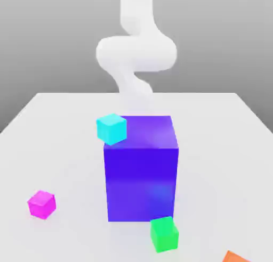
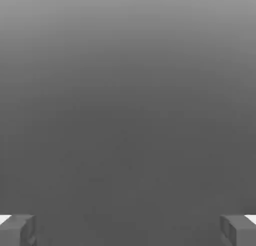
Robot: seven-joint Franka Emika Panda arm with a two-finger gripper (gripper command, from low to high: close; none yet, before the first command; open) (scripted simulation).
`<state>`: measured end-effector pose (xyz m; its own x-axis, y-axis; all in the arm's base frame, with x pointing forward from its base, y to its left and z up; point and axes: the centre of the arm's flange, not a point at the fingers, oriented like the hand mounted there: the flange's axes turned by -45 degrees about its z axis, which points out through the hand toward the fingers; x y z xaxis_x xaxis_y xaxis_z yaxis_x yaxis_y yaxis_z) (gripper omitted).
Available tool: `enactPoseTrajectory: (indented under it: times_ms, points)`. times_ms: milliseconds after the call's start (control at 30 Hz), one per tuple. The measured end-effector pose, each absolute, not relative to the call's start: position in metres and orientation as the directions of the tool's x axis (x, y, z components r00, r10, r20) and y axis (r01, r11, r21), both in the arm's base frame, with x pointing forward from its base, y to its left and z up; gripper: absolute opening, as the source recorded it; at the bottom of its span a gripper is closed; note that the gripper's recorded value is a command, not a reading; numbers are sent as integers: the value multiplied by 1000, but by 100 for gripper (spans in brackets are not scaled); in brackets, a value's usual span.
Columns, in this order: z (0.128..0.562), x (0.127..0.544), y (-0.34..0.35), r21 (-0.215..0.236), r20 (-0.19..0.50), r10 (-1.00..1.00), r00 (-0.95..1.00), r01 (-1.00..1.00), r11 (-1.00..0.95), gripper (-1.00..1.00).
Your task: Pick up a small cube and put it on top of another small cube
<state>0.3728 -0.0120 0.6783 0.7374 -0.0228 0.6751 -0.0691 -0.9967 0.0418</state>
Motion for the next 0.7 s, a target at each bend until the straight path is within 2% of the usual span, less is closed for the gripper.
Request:
enactPoseTrajectory:
  times_ms: [200, 367, 533, 700]
  points:
    - [591, 423, -58, 149, 554, -67, 830, -177, -973, 0]
    - [514, 444, -105, 204, 443, -122, 888, -233, -951, 0]
    - [435, 445, -154, 226, 328, -187, 926, -269, -936, 0]
    - [359, 429, -196, 212, 217, -252, 943, -297, -931, 0]
